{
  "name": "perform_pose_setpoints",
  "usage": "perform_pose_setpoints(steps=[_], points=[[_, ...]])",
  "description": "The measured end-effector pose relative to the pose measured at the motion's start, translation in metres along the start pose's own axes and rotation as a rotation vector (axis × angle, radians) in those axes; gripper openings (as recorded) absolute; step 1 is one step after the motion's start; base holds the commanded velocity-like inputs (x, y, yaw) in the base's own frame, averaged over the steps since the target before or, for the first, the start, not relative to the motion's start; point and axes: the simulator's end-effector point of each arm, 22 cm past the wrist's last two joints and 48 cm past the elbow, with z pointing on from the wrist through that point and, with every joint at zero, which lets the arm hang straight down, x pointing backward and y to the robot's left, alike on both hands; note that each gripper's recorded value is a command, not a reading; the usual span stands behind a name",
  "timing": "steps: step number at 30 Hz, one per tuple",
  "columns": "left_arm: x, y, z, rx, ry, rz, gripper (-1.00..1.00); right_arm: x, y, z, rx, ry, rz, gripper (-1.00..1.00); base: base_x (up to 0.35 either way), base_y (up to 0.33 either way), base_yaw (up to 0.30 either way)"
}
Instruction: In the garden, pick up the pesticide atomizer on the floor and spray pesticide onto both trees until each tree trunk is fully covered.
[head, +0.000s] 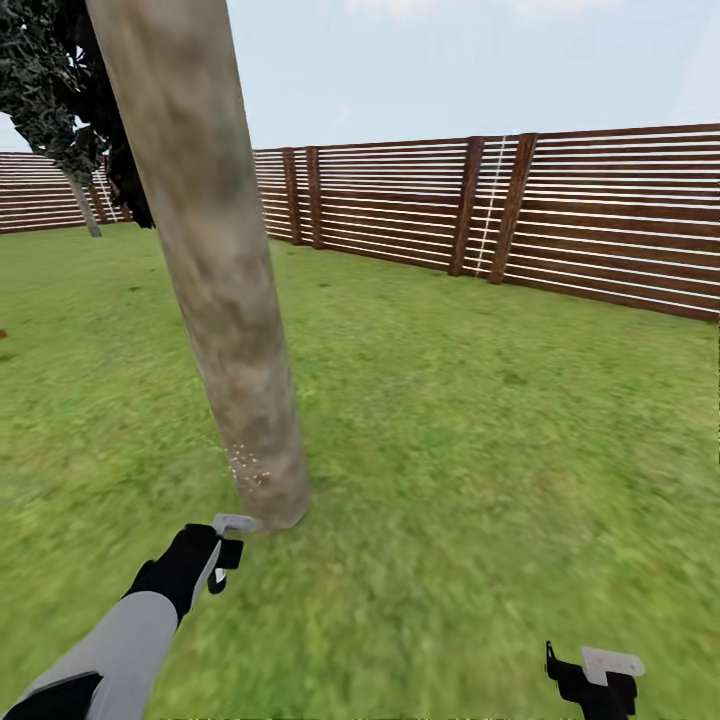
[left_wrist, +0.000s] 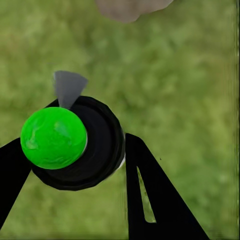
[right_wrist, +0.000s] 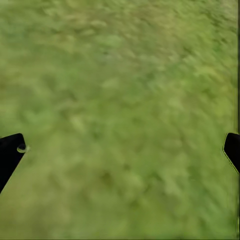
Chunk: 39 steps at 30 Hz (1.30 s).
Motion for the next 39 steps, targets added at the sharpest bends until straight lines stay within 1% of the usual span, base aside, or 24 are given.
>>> perform_pose_setpoints(steps=[7,21,25,31,33,39], points=[[-0.0001,0.0014,0.0000,-0.002,0.000,0.000,-1.00,0.0000,0.0001,0.0000,0.000,0.000,0.000,1.00,0.012,-0.271,0.025],[0.0003,0.0032,0.0000,-0.010,0.001,0.000,-1.00,-0.0001,0.0002,0.0000,0.000,0.000,0.000,1.00,0.012,-0.272,0.251],[0.0001,0.0032,-0.0002,-0.009,0.000,-0.002,-1.00,-0.0001,0.0000,-0.0001,0.000,0.000,0.000,1.00,0.066,-0.257,0.035],[0.0002,0.0028,-0.0003,-0.008,0.000,-0.003,-1.00,-0.0002,0.0000,-0.0002,0.000,0.000,0.000,1.00,0.230,-0.189,0.009],[-0.0005,0.0033,-0.0006,-0.009,-0.001,-0.004,-1.00,-0.0002,0.0001,-0.0002,0.000,0.000,0.000,1.00,0.240,-0.170,0.171],[-0.0050,0.0051,-0.0019,-0.009,-0.010,-0.007,-1.00,-0.0001,-0.0001,0.0000,0.000,0.000,0.000,1.00,0.034,-0.017,0.040]])
